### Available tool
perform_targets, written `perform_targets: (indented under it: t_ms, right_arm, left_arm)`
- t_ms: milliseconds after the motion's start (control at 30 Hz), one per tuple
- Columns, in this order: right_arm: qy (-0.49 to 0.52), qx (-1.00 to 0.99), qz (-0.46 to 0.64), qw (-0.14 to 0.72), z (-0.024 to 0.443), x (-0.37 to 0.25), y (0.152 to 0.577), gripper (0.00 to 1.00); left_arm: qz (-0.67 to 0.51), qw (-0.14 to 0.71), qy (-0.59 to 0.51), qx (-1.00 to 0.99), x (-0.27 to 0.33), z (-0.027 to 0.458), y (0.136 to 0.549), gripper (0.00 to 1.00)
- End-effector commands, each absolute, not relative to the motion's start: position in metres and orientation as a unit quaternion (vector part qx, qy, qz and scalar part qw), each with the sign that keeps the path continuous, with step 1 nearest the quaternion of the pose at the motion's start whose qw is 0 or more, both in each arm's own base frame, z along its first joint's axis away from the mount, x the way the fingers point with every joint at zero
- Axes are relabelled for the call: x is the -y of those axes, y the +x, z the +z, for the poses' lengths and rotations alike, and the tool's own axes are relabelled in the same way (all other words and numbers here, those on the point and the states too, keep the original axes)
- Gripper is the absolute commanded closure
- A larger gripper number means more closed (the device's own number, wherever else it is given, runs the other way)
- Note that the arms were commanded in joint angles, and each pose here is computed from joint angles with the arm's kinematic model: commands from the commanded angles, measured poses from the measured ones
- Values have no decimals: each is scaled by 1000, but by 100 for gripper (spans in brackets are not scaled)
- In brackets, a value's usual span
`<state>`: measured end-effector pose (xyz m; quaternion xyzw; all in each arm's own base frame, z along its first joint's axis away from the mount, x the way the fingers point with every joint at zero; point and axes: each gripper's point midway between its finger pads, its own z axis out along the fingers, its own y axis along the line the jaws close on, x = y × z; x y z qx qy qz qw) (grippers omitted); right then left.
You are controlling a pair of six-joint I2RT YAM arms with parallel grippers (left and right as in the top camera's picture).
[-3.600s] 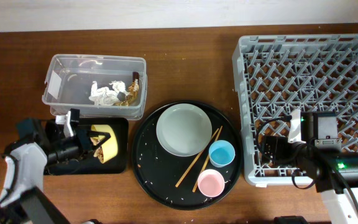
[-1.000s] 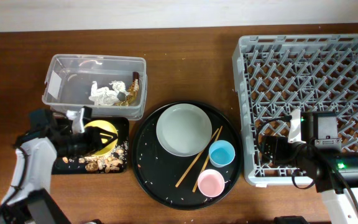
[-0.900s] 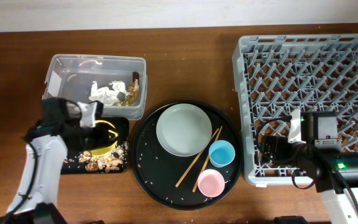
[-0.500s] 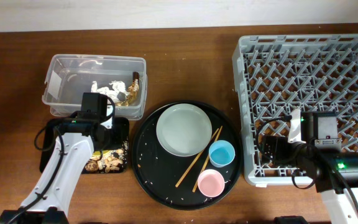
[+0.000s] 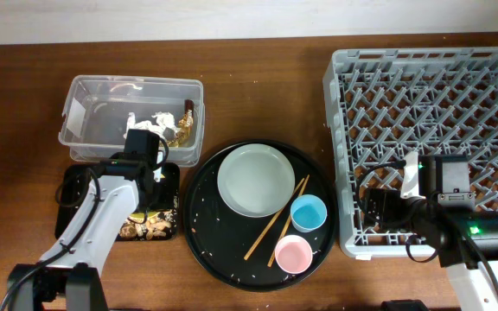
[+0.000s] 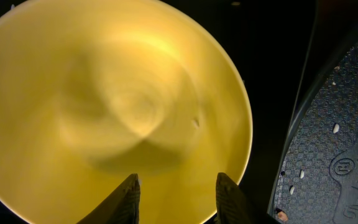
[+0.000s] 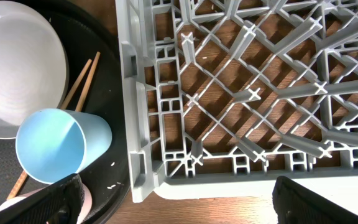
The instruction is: Sort waste into correct bins and load items into the dishwasher rack
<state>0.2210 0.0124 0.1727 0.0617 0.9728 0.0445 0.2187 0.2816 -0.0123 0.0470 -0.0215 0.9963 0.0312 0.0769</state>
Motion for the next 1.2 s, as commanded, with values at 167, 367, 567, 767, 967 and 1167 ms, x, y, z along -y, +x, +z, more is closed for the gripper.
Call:
perform_targets:
  t_ms: [167,367,567,767,967,1167]
  right_arm:
    - [59,-970,49,229,180,-15,224,2]
    - [59,-970,49,229,180,-15,224,2]
    - [59,-970,49,229,180,-15,224,2]
    - [59,-971,49,228,180,-15,224,2]
    - [59,-970,49,229,180,-15,224,2]
    - [59,-971,49,228,180,-15,224,2]
  left_arm:
    - [9,93,-22,-995,20,65,289,61]
    - [-12,82,-20,-996,28,64,285,61]
    - [19,72,-6,-997,25,56,276,57]
    - [23,42,-6,-999,24,39,267,57]
    - [30,6,-8,-1000,23,23,260,64]
    - [30,5,-8,-1000,22,23,259,98]
